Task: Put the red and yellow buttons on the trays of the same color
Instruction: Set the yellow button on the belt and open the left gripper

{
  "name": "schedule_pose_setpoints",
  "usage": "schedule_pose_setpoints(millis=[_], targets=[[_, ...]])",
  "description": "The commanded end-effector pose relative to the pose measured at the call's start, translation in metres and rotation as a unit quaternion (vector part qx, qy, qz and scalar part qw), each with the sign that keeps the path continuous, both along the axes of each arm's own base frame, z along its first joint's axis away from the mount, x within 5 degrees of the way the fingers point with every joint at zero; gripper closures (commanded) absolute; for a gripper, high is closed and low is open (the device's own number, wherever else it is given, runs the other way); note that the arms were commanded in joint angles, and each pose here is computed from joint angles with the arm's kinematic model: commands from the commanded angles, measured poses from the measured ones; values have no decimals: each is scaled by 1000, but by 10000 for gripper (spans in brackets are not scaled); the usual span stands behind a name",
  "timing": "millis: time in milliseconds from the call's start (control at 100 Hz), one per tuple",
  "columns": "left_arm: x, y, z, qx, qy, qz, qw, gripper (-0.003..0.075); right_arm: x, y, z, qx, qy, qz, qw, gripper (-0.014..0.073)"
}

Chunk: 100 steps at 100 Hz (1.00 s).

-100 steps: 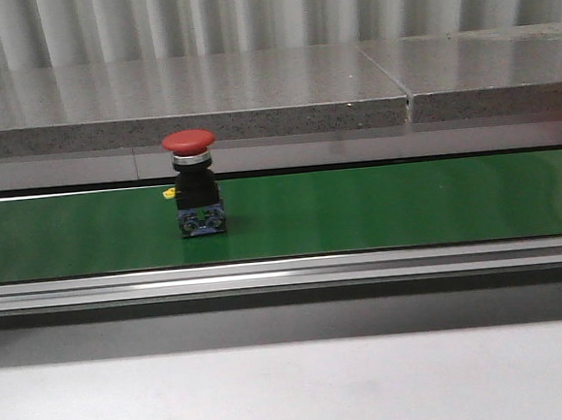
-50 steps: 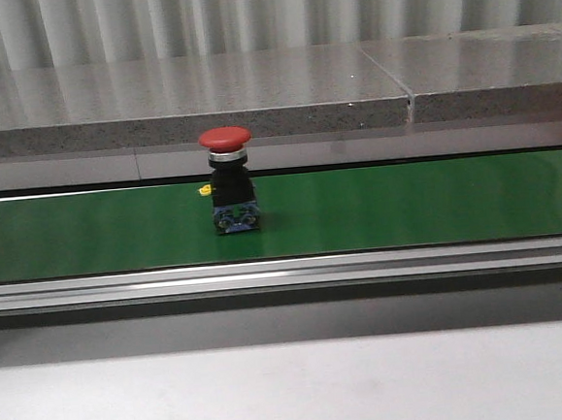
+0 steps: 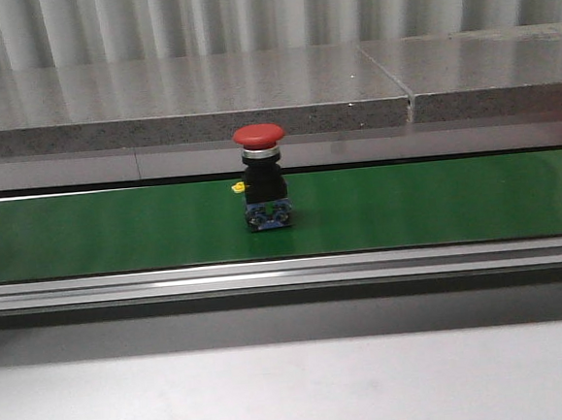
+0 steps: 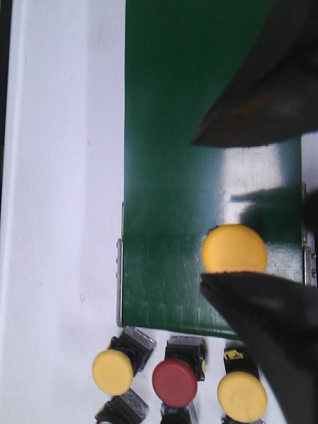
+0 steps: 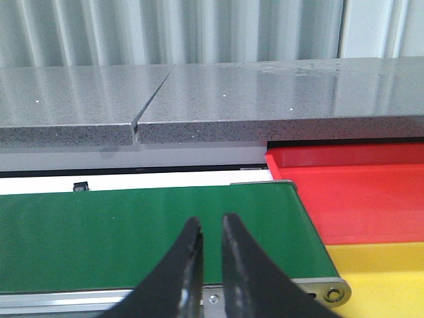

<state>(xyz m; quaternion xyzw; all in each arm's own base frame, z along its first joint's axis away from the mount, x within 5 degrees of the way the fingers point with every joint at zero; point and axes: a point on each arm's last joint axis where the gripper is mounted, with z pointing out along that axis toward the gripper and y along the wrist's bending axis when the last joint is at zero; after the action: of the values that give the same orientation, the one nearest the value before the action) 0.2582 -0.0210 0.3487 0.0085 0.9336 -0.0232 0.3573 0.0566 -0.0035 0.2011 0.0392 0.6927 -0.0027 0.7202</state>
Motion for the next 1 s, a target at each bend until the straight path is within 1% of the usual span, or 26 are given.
schedule_pose_setpoints(millis=[0, 60, 130, 290, 430, 570, 660, 830, 990], targets=[[-20, -10, 24, -10, -66, -28, 997, 529, -3, 1, 14, -8, -55, 1, 998, 496], [-35, -15, 26, -16, -79, -41, 996, 638, -3, 1, 14, -8, -55, 1, 998, 496], [-51, -17, 28, -27, -93, -50, 994, 742, -3, 1, 14, -8, -55, 1, 998, 496], [-90, -12, 33, -34, -130, -54, 989, 741, -3, 1, 14, -8, -55, 1, 998, 496], [-123, -6, 32, -41, -158, -55, 985, 741, -3, 1, 14, -8, -55, 1, 998, 496], [-154, -1, 25, -49, -178, -55, 981, 741, -3, 1, 14, -8, -55, 1, 998, 496], [-171, 1, 17, -51, -178, -56, 981, 741, -3, 1, 14, -8, -55, 1, 998, 496], [-192, 5, 2, -51, -186, -57, 979, 741, -3, 1, 14, -8, -55, 1, 998, 496], [-203, 7, -1, -54, -204, -57, 976, 741, -3, 1, 14, -8, -56, 1, 998, 496]])
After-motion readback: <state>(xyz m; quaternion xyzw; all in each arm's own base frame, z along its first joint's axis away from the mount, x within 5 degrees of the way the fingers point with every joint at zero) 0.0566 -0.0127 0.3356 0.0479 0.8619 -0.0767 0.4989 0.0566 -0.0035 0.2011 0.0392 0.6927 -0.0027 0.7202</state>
